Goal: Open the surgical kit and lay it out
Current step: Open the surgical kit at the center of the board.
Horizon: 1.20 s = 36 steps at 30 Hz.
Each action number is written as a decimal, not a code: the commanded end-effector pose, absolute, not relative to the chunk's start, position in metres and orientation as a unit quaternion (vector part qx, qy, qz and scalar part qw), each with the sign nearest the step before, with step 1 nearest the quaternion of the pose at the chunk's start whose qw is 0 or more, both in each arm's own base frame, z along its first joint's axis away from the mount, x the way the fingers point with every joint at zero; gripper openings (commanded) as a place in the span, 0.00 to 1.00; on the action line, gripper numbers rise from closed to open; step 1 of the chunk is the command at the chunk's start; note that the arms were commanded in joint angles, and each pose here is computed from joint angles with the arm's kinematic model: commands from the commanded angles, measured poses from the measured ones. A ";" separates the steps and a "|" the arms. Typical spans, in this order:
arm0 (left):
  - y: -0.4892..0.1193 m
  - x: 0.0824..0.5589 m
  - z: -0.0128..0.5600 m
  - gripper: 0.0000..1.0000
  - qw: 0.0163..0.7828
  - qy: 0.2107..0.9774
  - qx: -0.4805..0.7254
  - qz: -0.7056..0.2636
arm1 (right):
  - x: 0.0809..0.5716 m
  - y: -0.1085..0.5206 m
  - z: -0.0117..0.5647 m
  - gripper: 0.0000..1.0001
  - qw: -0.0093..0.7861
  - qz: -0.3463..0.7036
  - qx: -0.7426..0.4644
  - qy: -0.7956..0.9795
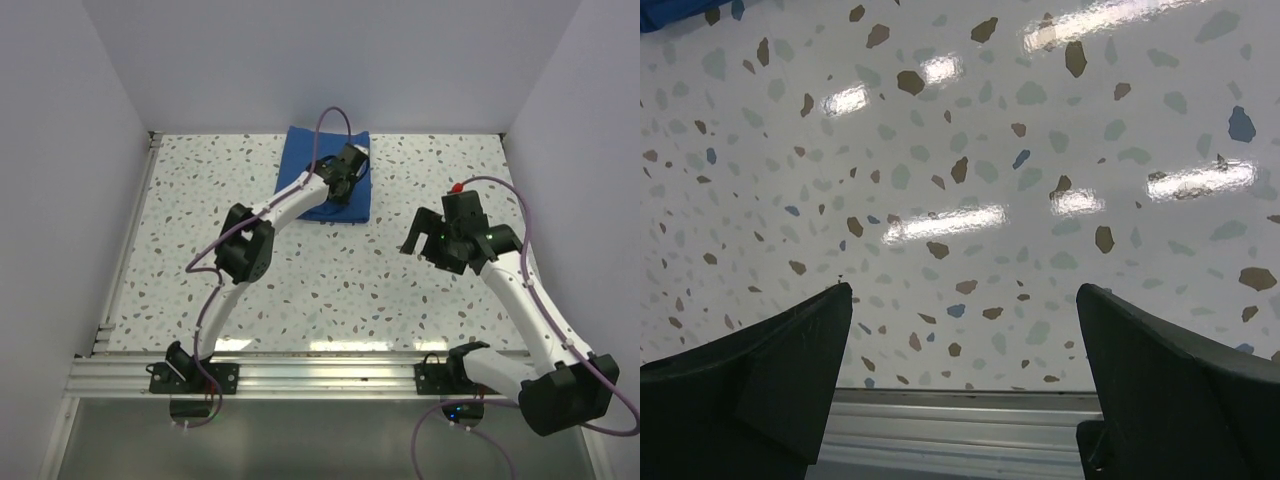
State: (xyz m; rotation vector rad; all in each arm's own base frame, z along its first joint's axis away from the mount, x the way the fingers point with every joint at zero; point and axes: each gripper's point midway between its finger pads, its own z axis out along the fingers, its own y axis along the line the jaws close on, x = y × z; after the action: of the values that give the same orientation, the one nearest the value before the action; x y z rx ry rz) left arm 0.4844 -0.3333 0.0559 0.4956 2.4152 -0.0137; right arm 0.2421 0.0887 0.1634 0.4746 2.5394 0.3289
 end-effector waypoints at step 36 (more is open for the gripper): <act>0.045 0.465 0.027 1.00 0.227 0.933 -0.275 -0.043 | 0.443 0.384 0.048 0.98 0.193 0.146 -0.043 0.969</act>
State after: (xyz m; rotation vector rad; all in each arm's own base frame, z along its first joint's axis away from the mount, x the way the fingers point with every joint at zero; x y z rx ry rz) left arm 0.4578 0.0512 0.0307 -0.7404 2.5755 -0.0499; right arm 0.4568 0.3826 0.0559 -0.0651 2.6987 0.4975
